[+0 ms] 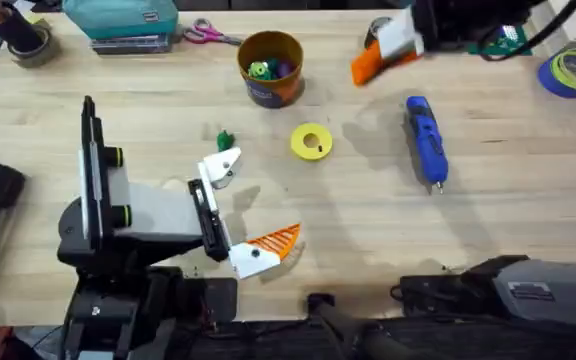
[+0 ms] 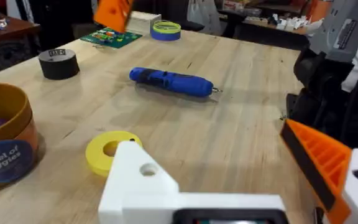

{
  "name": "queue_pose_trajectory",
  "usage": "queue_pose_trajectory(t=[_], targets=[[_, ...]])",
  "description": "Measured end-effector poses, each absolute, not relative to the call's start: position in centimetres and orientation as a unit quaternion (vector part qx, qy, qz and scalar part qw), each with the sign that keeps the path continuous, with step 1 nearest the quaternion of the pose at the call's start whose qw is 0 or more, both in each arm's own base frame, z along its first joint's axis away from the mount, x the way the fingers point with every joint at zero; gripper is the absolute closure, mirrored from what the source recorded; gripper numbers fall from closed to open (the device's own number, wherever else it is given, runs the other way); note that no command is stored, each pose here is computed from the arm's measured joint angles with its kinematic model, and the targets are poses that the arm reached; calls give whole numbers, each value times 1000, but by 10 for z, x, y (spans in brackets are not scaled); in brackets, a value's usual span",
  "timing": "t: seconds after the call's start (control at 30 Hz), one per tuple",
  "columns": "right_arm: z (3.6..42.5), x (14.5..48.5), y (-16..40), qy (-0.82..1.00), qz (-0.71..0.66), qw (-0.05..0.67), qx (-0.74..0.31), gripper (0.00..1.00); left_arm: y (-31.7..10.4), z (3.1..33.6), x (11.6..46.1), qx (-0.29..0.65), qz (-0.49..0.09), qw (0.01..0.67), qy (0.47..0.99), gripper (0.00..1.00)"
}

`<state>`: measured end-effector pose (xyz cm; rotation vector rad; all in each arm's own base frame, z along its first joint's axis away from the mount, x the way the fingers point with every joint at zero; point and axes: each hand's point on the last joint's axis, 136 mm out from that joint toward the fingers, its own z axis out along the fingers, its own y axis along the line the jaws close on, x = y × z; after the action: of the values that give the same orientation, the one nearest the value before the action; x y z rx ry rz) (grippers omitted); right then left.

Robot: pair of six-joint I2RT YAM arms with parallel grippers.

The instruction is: Pick up the gripper from the table and insert it into the empty holder that is missing its gripper. Then pick up a screw, insert it into the mounting hole, and use the screwdriver to tighten it. Finally, clean up the table by picking up the vegetable and placing it into the bucket.

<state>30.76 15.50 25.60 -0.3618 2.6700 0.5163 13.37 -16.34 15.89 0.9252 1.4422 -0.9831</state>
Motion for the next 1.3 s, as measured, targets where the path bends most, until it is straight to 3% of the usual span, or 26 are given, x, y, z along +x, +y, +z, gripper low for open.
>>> queue_pose_trajectory(t=[0.2,0.8,1.3], targets=[[268,308,188,907,297,250,-164,992,-163,159,134,391,-415,551,609,15],[253,292,231,720,630,234,-174,992,-163,159,134,391,-415,550,610,16],[230,256,232,678,710,88,-166,992,-163,159,134,391,-416,550,610,15]])
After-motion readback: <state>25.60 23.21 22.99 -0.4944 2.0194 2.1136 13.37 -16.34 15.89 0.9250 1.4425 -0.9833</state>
